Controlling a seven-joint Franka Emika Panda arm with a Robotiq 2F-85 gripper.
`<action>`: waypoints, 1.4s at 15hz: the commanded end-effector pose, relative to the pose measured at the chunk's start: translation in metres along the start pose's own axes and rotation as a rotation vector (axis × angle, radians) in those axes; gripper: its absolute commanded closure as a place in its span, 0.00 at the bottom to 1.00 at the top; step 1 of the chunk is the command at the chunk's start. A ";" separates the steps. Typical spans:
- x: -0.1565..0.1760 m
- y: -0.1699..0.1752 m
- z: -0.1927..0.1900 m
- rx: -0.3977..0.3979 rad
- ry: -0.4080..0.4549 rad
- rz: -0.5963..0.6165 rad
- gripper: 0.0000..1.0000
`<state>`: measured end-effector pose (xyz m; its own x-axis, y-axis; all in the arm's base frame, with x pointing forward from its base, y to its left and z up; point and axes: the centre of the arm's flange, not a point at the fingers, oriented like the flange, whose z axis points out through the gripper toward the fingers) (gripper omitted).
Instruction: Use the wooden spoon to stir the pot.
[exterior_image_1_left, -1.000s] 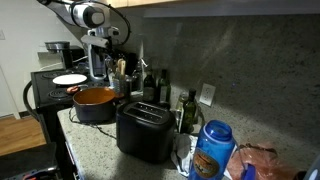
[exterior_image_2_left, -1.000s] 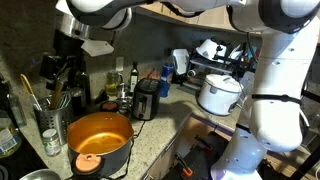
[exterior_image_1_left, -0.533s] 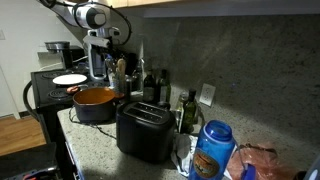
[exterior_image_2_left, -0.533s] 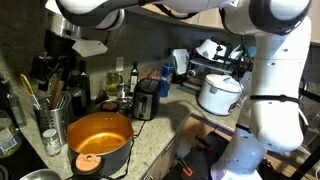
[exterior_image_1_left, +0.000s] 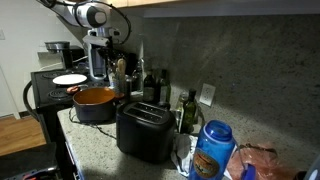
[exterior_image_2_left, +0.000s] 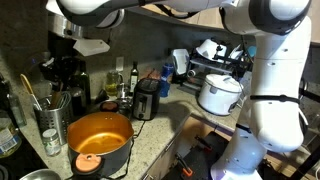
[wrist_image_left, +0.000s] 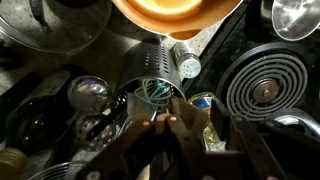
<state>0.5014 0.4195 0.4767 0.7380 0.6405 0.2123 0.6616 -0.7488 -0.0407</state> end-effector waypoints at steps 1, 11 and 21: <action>0.002 0.000 -0.006 -0.018 -0.030 0.019 0.93; 0.005 0.003 -0.012 -0.043 -0.026 0.017 0.96; -0.013 -0.004 -0.069 -0.109 0.023 0.070 0.96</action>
<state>0.4986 0.4121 0.5194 0.7606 0.6086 0.2260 0.6232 -0.7820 0.0085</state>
